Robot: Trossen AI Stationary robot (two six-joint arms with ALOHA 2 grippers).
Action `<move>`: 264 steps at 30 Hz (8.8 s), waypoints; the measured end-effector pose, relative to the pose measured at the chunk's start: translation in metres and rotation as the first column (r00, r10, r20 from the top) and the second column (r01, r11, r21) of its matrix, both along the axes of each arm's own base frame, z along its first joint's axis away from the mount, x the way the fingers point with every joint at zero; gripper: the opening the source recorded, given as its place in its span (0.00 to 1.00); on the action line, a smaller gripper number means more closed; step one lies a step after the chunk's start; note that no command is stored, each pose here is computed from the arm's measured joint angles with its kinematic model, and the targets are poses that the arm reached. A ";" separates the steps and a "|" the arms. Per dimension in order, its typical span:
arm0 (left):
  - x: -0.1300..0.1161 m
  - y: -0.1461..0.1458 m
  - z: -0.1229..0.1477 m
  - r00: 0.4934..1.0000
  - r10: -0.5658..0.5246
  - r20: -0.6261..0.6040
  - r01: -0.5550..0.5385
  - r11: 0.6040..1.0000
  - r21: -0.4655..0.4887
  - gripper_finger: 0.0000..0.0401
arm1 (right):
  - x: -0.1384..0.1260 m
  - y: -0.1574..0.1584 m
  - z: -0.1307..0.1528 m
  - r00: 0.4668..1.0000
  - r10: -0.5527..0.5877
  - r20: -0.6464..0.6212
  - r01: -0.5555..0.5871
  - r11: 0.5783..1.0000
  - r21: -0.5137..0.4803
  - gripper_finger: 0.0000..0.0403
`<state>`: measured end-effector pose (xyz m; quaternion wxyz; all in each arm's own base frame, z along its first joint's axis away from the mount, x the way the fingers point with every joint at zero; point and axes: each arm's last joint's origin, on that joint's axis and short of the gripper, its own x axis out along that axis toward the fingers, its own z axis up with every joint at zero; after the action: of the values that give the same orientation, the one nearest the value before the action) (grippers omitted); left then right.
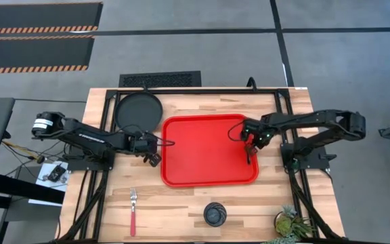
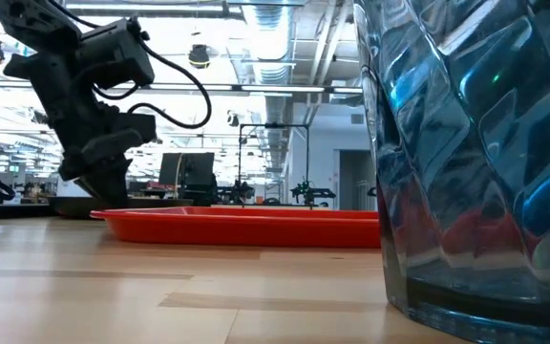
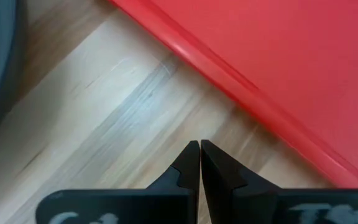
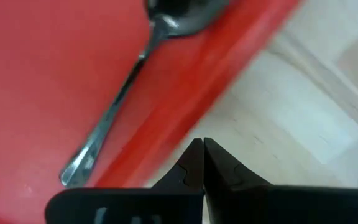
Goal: Pick and place plate/cup/fork/spoon on tray
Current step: Adjust the red serving tray, then put the black plate in the center of the red serving tray
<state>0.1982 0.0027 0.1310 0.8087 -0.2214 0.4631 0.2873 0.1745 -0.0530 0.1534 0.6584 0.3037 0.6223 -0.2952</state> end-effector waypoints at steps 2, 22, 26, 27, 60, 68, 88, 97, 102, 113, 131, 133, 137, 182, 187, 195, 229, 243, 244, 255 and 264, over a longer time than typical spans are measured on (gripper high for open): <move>0.000 0.001 0.000 1.000 0.005 0.000 -0.005 1.000 0.003 0.00 | 0.004 0.003 -0.005 1.000 0.019 -0.002 -0.019 1.000 0.021 0.03; 0.000 0.000 0.000 1.000 -0.006 0.001 0.006 1.000 -0.024 0.00 | 0.018 0.027 -0.012 0.994 0.098 0.043 -0.102 0.989 0.109 0.04; 0.000 -0.001 0.000 1.000 -0.013 -0.003 0.013 0.999 -0.032 0.00 | 0.019 0.030 -0.012 0.992 0.112 0.050 -0.118 0.986 0.116 0.03; 0.000 -0.002 0.000 1.000 -0.010 -0.001 0.010 0.999 -0.034 0.00 | 0.019 0.031 -0.012 0.992 0.115 0.052 -0.120 0.986 0.117 0.03; -0.026 -0.015 0.016 0.998 -0.005 -0.058 0.001 0.998 -0.069 0.00 | 0.011 0.034 -0.008 0.990 0.142 -0.002 -0.140 0.981 0.133 0.05; -0.038 -0.002 0.041 0.997 -0.034 0.065 0.035 0.999 -0.015 0.00 | 0.002 0.035 0.011 0.951 0.295 0.091 -0.301 0.951 0.068 0.04; -0.022 0.048 0.064 0.921 -0.238 0.309 0.226 0.971 0.073 0.03 | 0.017 0.026 0.038 0.400 0.645 0.651 -0.274 0.762 -0.586 0.02; -0.027 0.057 0.072 0.978 -0.181 0.099 0.166 0.976 0.143 0.22 | 0.025 0.015 0.037 0.262 0.732 0.628 -0.173 0.676 -0.716 0.02; -0.026 0.059 0.059 0.987 -0.154 -0.042 0.158 0.981 0.113 0.33 | 0.024 0.011 0.022 0.361 0.695 0.622 -0.183 0.706 -0.684 0.03; -0.016 0.066 0.026 0.957 -0.080 -0.279 0.127 0.980 0.155 0.36 | 0.028 0.024 0.018 0.325 0.731 0.599 -0.241 0.677 -0.695 0.03; -0.014 0.085 0.016 0.894 -0.071 -0.442 0.193 0.952 0.239 0.01 | 0.028 0.022 0.018 0.360 0.728 0.584 -0.215 0.673 -0.707 0.04; -0.015 0.086 0.025 0.898 -0.065 -0.436 0.186 0.952 0.243 0.01 | 0.028 0.022 0.018 0.360 0.728 0.583 -0.215 0.673 -0.707 0.04; -0.010 0.085 0.053 0.932 -0.102 -0.347 0.200 0.945 0.260 0.00 | 0.028 0.022 0.018 0.358 0.736 0.575 -0.216 0.664 -0.716 0.03; 0.167 -0.085 0.061 0.645 -0.744 -0.176 0.764 0.626 0.155 0.00 | 0.027 0.021 0.014 0.375 0.751 0.544 -0.258 0.648 -0.717 0.03; 0.171 -0.083 0.046 0.639 -0.740 -0.211 0.768 0.627 0.126 0.00 | 0.026 0.021 0.014 0.375 0.751 0.543 -0.263 0.648 -0.715 0.03; 0.172 -0.082 0.043 0.664 -0.715 -0.217 0.745 0.656 0.118 0.00 | 0.027 0.023 0.014 0.364 0.758 0.541 -0.266 0.641 -0.720 0.03; 0.178 -0.077 0.044 0.707 -0.698 -0.115 0.707 0.703 0.082 0.00 | 0.027 0.024 0.014 0.361 0.761 0.539 -0.272 0.639 -0.720 0.03; 0.180 -0.072 0.045 0.722 -0.685 -0.102 0.692 0.716 0.089 0.00 | 0.027 0.024 0.014 0.361 0.761 0.539 -0.272 0.639 -0.720 0.03; 0.180 -0.072 0.045 0.722 -0.685 -0.101 0.692 0.716 0.090 0.01 | 0.027 0.024 0.014 0.361 0.761 0.539 -0.272 0.639 -0.720 0.03; 0.181 -0.071 0.045 0.724 -0.686 -0.072 0.690 0.721 0.068 0.04 | 0.027 0.024 0.014 0.360 0.761 0.539 -0.272 0.639 -0.720 0.03; 0.183 -0.066 0.040 0.741 -0.667 -0.077 0.671 0.740 0.053 0.03 | 0.027 0.024 0.014 0.361 0.761 0.539 -0.272 0.639 -0.720 0.03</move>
<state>0.3809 -0.0637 0.1708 0.8533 -0.0016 0.5214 0.0012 0.2014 -0.0286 0.1675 0.9778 -0.0091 0.2056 -0.0392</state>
